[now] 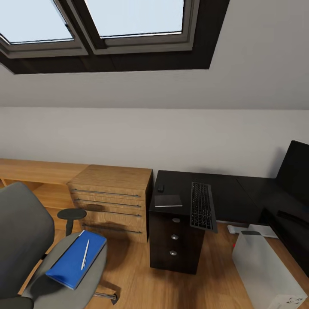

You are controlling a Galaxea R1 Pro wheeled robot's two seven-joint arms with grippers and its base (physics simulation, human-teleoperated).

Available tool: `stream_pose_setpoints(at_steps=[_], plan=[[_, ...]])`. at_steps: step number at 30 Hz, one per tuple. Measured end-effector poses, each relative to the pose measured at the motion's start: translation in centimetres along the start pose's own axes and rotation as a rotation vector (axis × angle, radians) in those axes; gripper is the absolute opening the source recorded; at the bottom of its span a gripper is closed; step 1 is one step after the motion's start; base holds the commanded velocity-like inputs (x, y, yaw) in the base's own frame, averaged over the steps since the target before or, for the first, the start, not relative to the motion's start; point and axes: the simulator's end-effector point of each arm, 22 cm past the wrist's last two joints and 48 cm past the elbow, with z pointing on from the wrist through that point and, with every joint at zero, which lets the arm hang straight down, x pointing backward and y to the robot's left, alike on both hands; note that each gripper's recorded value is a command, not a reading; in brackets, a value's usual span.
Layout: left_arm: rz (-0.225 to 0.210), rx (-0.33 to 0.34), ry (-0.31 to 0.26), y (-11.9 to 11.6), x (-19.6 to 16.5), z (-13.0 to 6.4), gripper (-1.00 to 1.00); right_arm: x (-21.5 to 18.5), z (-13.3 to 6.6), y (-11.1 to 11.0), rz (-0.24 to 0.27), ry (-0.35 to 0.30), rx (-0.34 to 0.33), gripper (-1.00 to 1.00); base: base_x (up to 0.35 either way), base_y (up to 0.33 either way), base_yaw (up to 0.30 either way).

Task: In the bedroom, organize the workspace by keeping the computer under the desk, ensuring the monitor is on the desk, placing the keyboard on the desk next to the monitor, placing the mouse on the desk next to the keyboard, moving the folder from the swivel chair onto the desk next to the mouse, stacking the notebook on top of the folder with the pen on top of the notebook, and positioning the swivel chair next to the desk.

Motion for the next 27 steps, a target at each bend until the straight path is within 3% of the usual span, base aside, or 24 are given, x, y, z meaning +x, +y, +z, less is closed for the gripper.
stream_pose_setpoints(at_steps=[11,27], plan=[[0.017,0.052,-0.019,-1.9,-0.4,-0.3,1.0,-0.5,0.1,0.0,0.003,-0.013,0.001,1.0,0.0,0.0,-0.075],[0.021,0.065,-0.027,-2.3,-0.7,-0.4,1.0,-0.8,0.2,0.6,0.007,-0.022,-0.023,1.0,0.0,0.0,-0.201]])
